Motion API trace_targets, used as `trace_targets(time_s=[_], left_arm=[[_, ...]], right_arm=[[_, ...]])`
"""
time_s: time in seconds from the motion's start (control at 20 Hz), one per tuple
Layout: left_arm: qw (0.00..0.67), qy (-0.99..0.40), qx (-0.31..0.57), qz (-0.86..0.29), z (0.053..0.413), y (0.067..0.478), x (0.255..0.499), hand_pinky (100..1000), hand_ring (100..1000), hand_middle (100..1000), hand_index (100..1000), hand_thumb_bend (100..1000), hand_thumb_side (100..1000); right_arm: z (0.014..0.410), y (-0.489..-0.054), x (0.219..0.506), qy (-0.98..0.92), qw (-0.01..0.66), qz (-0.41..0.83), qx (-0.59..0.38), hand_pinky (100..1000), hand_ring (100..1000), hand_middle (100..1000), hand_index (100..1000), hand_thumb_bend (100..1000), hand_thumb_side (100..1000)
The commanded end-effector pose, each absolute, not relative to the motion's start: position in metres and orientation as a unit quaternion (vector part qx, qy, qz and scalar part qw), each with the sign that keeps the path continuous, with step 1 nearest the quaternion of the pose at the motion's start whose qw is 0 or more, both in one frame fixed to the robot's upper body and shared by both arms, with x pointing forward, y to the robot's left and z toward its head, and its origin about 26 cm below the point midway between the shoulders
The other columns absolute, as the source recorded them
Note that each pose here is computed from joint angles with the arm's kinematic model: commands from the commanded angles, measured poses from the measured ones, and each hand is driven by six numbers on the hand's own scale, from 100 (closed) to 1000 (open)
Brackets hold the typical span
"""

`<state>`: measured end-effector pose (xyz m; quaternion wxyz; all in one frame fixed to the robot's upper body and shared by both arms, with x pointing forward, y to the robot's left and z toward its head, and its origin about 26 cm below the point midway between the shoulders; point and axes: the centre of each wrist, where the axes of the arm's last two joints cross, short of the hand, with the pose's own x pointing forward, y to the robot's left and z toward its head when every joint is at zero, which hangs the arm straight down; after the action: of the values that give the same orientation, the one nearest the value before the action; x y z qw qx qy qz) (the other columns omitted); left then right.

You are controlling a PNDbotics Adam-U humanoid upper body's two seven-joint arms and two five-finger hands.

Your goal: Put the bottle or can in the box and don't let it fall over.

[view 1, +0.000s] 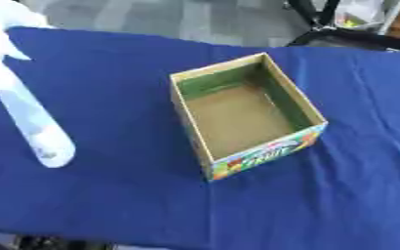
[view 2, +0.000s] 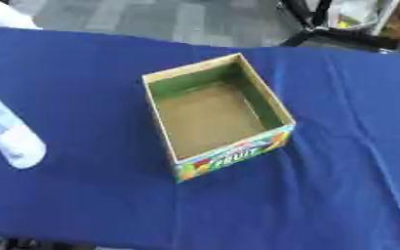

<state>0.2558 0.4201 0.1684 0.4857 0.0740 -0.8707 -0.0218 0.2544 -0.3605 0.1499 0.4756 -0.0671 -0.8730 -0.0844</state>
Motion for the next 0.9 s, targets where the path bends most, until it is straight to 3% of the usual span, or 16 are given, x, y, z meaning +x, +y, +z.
trace_targets(time_s=[0.05, 0.65, 0.9], left_arm=[[0.48, -0.871, 0.091, -0.047, 0.178, 0.426, 0.252, 1000, 1000, 1000, 904, 616, 195], [0.552, -0.817, 0.14, -0.089, 0.13, 0.458, 0.223, 1000, 1000, 1000, 900, 633, 179], [0.566, -0.807, 0.141, -0.094, 0.121, 0.463, 0.222, 1000, 1000, 1000, 898, 649, 189]], right_arm=[[0.16, -0.362, 0.252, -0.881, 0.463, -0.07, -0.071, 992, 1000, 1000, 1000, 100, 539], [0.161, -0.361, 0.253, -0.882, 0.462, -0.064, -0.07, 992, 1000, 1000, 1000, 100, 537], [0.16, -0.36, 0.253, -0.881, 0.463, -0.062, -0.069, 993, 1000, 1000, 1000, 100, 537]])
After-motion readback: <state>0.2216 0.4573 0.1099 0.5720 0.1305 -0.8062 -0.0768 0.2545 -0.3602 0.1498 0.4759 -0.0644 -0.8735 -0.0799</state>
